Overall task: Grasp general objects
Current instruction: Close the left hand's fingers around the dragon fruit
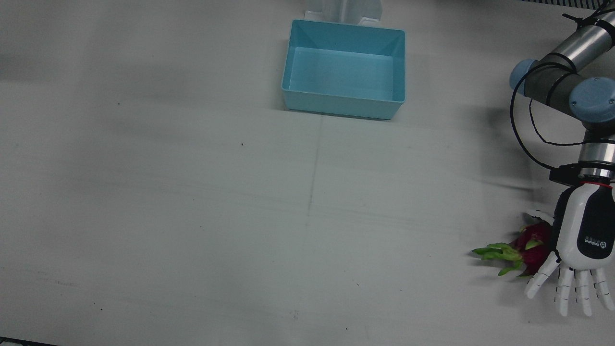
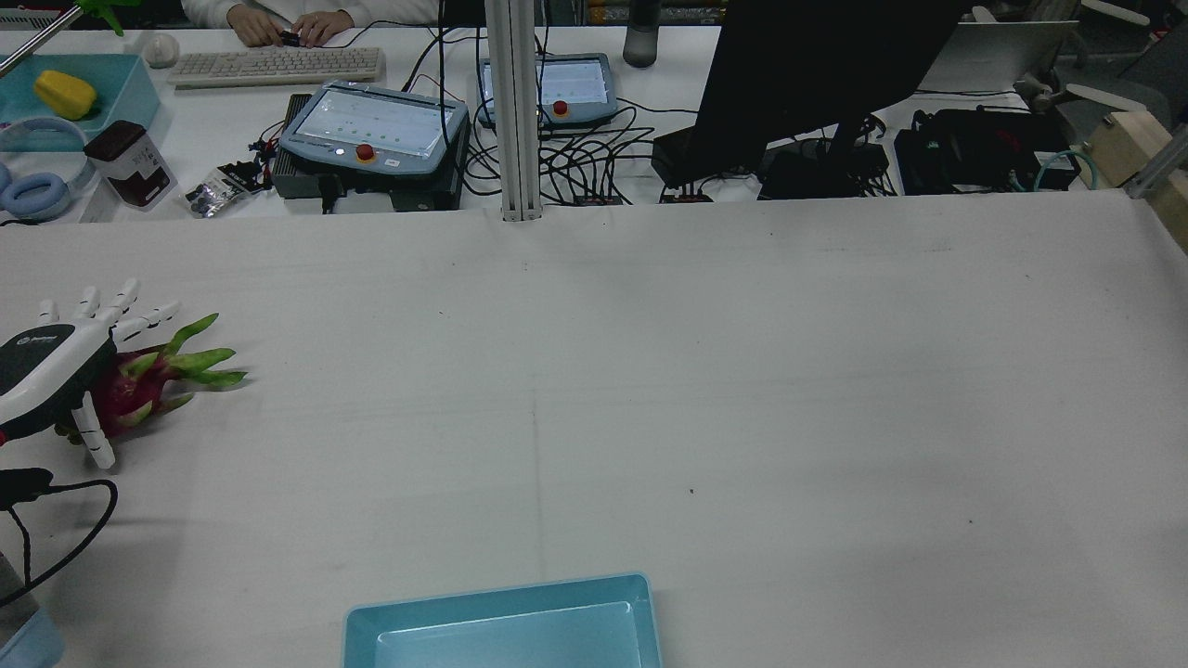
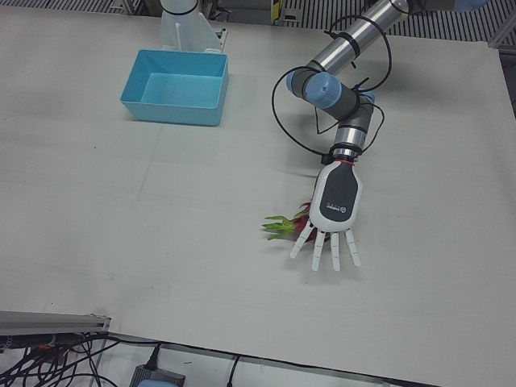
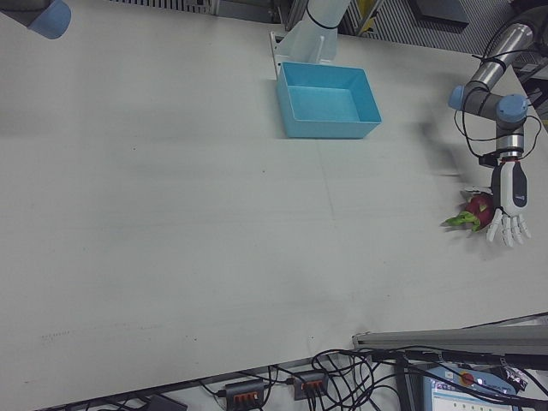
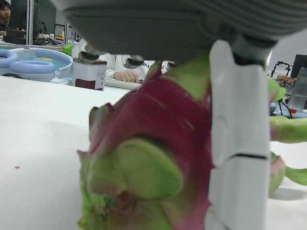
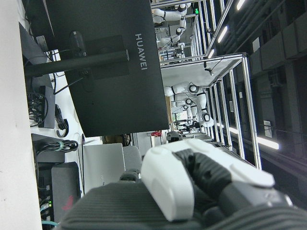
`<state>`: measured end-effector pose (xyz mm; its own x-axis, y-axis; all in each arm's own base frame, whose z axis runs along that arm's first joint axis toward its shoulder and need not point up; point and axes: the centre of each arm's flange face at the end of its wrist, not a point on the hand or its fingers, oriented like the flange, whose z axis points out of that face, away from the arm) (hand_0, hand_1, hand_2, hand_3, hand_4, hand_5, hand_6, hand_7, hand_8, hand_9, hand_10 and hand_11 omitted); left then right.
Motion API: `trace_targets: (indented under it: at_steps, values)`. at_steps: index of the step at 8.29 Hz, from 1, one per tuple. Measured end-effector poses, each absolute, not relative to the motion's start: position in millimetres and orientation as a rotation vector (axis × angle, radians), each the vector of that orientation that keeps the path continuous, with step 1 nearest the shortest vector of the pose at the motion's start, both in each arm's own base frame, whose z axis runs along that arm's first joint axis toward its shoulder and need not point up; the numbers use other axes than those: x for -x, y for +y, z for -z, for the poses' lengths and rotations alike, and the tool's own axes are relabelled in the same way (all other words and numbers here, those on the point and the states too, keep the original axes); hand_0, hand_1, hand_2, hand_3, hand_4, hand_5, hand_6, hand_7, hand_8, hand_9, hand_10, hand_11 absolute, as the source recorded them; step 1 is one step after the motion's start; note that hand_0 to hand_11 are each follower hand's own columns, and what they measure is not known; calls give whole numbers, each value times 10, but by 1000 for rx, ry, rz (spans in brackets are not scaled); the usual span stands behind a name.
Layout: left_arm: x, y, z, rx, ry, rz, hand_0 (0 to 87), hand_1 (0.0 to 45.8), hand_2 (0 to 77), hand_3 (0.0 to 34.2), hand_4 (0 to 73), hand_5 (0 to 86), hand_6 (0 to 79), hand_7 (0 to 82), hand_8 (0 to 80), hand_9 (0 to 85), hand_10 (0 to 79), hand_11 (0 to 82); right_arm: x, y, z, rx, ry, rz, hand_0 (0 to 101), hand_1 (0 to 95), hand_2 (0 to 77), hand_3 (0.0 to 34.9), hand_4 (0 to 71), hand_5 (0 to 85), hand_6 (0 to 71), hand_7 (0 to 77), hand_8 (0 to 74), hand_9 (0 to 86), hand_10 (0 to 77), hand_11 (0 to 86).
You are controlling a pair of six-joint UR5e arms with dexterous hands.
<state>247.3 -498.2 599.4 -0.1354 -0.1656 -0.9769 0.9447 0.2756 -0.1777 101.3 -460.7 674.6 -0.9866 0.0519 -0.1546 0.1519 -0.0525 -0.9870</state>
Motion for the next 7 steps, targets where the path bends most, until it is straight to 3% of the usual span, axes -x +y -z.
trace_targets:
  at_steps: [2,3,7]
  values:
    - [-2486,-5016,-5974,-822,1324,1178,606,0,76,294,27,22,0,11,11,5,5,11,-1013,-4607,-6746,-228,2113,2218,0,949,774,0,0,0,0,0,0,5,0,0]
    - [-2507,-5035,-5952,-825,1323,1179,607,0,76,268,33,22,0,11,11,5,5,11,-1013,-4607,-6746,-228,2113,2218,0,949,774,0,0,0,0,0,0,5,0,0]
    - [-2720,-5097,-5923,-810,1299,1165,619,0,76,268,5,22,0,11,11,5,5,11,-1013,-4607,-6746,-228,2113,2218,0,949,774,0,0,0,0,0,0,5,0,0]
